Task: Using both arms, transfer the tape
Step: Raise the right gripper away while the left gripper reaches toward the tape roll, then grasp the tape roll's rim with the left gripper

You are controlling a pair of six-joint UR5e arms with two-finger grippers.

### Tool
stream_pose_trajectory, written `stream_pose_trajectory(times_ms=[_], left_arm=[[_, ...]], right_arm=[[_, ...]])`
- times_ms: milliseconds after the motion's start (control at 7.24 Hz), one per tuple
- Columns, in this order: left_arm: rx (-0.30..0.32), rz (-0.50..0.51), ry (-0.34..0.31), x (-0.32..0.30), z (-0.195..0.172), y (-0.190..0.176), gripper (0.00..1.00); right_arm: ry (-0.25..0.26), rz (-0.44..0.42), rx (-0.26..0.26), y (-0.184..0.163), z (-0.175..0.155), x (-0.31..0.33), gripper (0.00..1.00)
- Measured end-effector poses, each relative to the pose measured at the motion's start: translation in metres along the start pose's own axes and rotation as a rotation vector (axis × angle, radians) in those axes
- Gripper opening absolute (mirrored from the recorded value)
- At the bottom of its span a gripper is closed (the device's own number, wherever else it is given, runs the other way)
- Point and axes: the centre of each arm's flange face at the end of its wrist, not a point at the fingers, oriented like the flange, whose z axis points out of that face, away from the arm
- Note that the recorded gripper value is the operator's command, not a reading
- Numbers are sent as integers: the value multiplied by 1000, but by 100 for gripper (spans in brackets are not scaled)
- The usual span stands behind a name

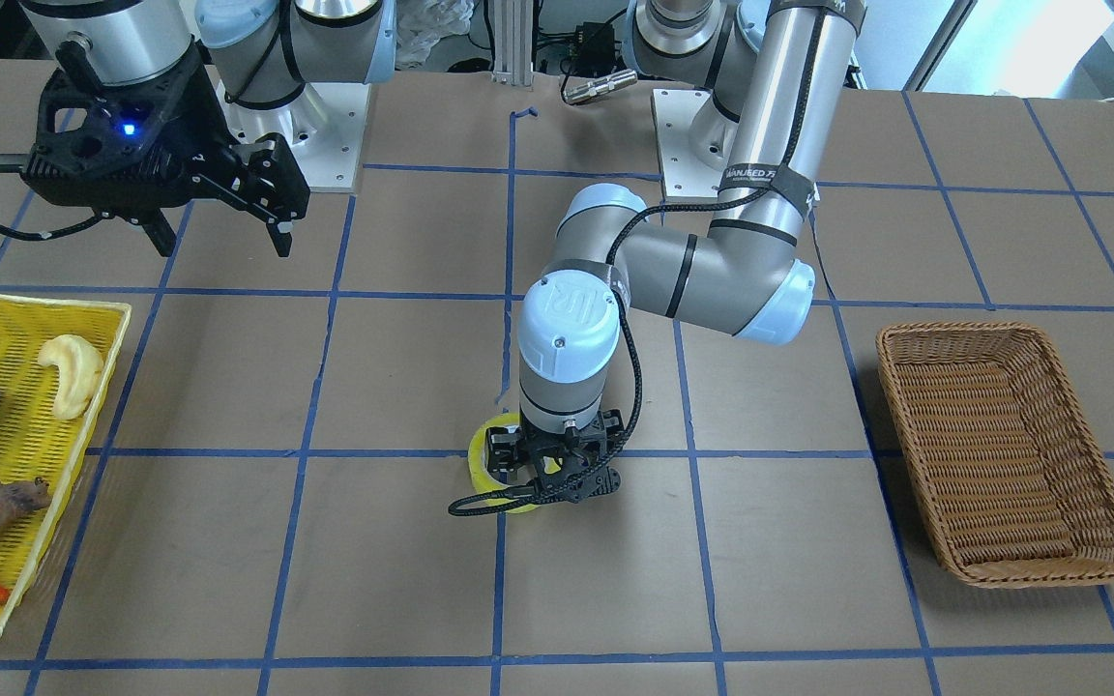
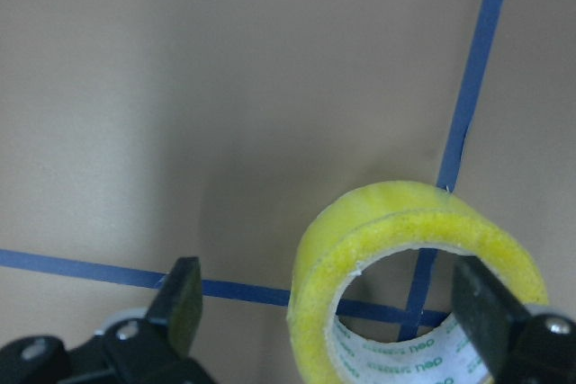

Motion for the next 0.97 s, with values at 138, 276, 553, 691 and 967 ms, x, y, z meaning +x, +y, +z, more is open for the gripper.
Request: stream_pose_trajectory(times_ms=[138, 276, 553, 691, 967], left_arm=[[-16, 11, -8, -1, 9, 7, 3], [-23, 17, -12, -2, 13, 10, 0], [-8, 28, -2, -3, 7, 8, 0], [11, 53, 7, -10, -5, 2, 0], [50, 107, 7, -60, -46, -23, 0]], right_arm=[[2, -9, 4, -1, -1, 1, 100], [2, -12, 7, -1, -2, 1, 100], [-1, -10, 9, -2, -3, 0, 100], [-4, -10, 8, -2, -3, 0, 100], [-5, -8, 8, -2, -3, 0, 100]])
